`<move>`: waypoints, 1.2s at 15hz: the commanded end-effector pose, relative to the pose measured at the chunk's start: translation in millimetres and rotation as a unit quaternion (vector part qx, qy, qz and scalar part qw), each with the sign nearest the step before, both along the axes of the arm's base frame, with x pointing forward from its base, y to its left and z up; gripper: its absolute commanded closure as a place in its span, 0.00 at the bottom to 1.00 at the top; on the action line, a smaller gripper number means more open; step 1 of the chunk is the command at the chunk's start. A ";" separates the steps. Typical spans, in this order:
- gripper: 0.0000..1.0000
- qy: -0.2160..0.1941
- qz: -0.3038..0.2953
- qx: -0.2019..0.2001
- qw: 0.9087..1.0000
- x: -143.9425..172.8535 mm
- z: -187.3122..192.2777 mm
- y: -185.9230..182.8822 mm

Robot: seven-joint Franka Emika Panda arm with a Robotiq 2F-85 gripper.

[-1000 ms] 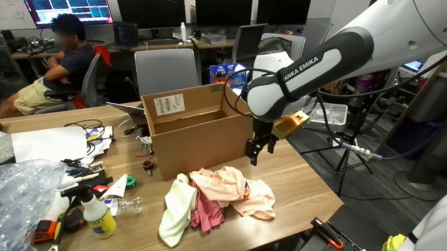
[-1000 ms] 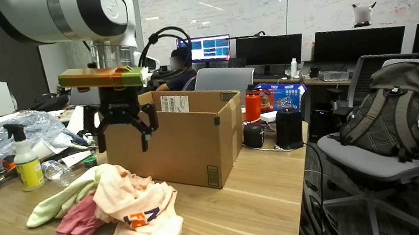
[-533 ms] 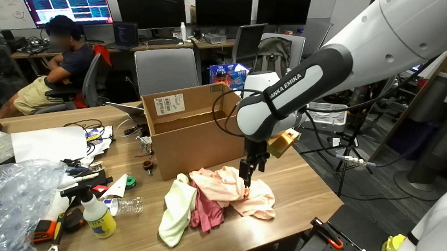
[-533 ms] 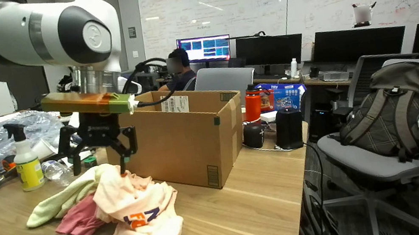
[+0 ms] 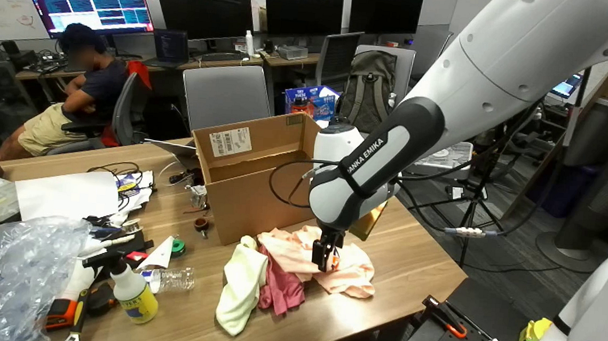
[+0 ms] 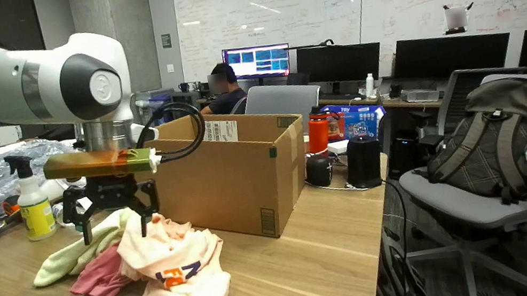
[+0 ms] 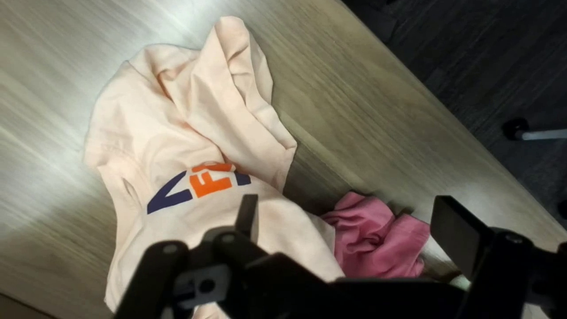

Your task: Pick up the clothes from the table and put them in the box

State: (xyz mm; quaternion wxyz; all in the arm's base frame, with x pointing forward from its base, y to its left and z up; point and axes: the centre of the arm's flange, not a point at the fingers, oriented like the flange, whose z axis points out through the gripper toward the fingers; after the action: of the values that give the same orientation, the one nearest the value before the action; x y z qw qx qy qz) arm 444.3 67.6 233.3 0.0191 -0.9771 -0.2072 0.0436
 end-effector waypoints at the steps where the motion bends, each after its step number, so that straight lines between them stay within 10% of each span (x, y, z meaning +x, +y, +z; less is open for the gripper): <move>1: 0.00 -0.033 0.005 -0.016 0.999 13.1 -17.6 -2.9; 18: 0.00 -0.088 -0.018 -0.033 0.995 52.9 -69.2 -13.3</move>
State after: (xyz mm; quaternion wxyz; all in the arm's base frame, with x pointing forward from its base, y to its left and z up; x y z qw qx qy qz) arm 488.4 53.0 175.0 -0.0219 -0.9801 -0.1958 -0.0240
